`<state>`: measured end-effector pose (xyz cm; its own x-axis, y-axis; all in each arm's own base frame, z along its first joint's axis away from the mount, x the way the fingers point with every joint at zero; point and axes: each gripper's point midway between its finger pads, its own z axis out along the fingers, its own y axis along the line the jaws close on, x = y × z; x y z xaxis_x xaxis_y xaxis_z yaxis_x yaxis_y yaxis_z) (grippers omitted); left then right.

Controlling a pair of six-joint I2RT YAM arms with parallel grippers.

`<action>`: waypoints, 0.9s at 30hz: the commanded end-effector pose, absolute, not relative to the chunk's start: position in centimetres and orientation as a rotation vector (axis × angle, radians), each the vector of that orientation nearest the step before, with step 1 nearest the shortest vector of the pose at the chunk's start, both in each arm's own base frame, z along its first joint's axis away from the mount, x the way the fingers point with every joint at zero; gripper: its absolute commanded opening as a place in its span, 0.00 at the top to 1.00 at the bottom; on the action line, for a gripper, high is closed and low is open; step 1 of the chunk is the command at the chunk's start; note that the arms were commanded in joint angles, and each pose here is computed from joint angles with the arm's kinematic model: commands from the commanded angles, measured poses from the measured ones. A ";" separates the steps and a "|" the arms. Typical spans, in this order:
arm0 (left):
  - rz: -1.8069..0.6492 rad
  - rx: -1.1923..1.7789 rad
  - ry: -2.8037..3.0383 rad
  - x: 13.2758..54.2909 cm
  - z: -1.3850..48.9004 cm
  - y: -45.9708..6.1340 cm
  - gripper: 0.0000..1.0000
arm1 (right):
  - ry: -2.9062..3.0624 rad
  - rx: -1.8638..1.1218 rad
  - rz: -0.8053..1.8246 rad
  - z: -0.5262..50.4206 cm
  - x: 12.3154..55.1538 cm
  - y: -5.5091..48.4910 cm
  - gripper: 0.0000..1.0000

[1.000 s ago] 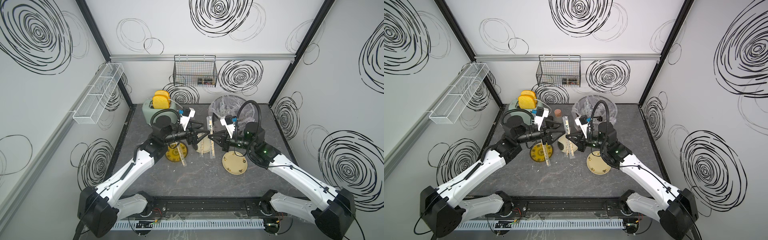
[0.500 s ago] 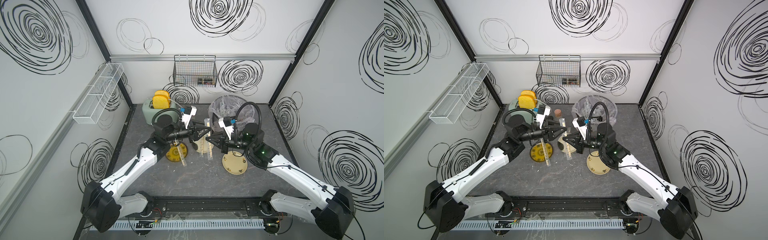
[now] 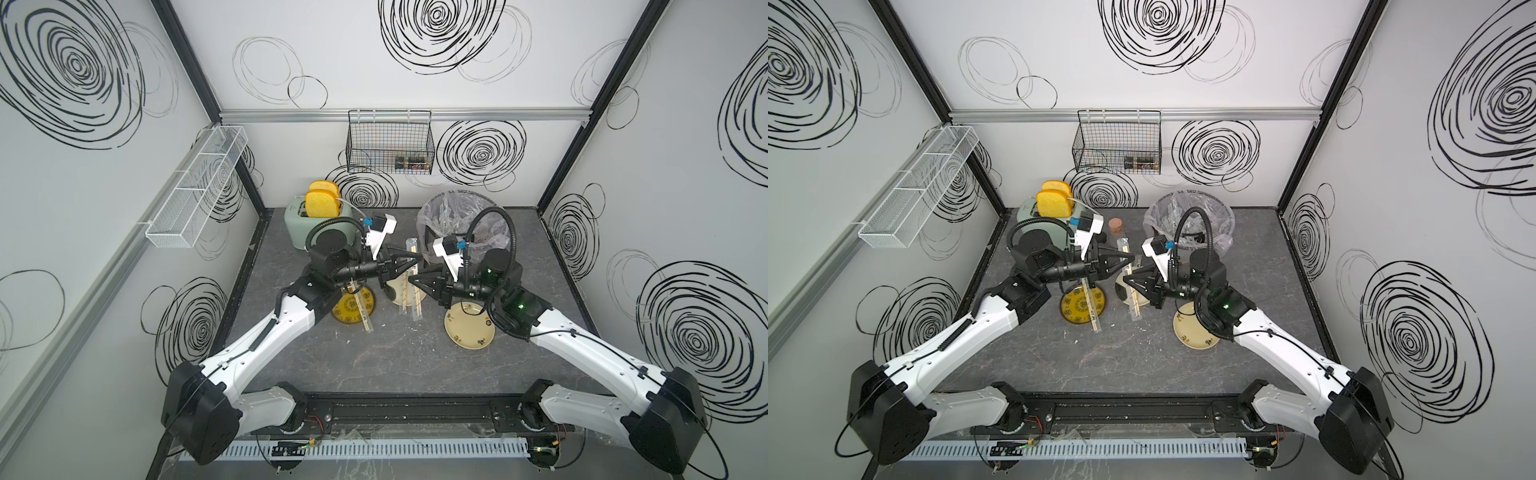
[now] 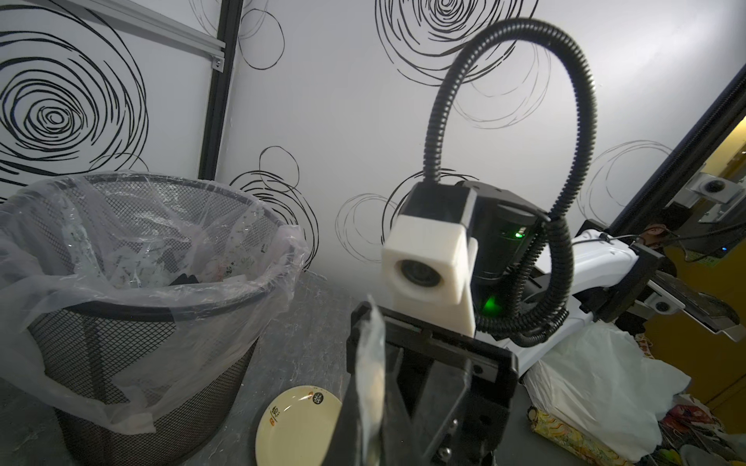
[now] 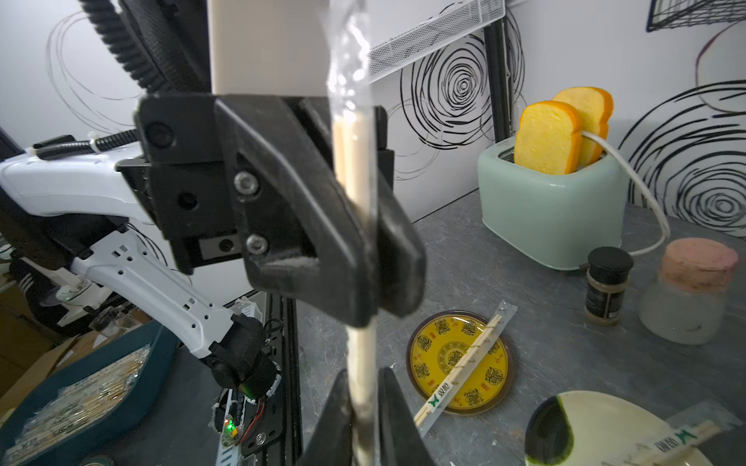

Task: Remove the packaging of disposable chopsticks
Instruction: Remove the packet bag from the disposable chopsticks.

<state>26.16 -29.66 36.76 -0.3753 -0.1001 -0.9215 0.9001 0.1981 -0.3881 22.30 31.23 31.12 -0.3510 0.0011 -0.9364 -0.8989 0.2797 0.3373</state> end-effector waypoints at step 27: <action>-1.322 0.884 1.430 26.0 40.3 -29.5 1.00 | 1.616 -0.866 1.321 28.7 21.9 30.5 0.66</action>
<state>26.68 -29.56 38.71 -0.3241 -0.0924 -0.9415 0.9236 0.1845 -0.3360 21.64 30.29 26.68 -0.4375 -0.0345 -0.8986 -0.8780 0.2323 0.4185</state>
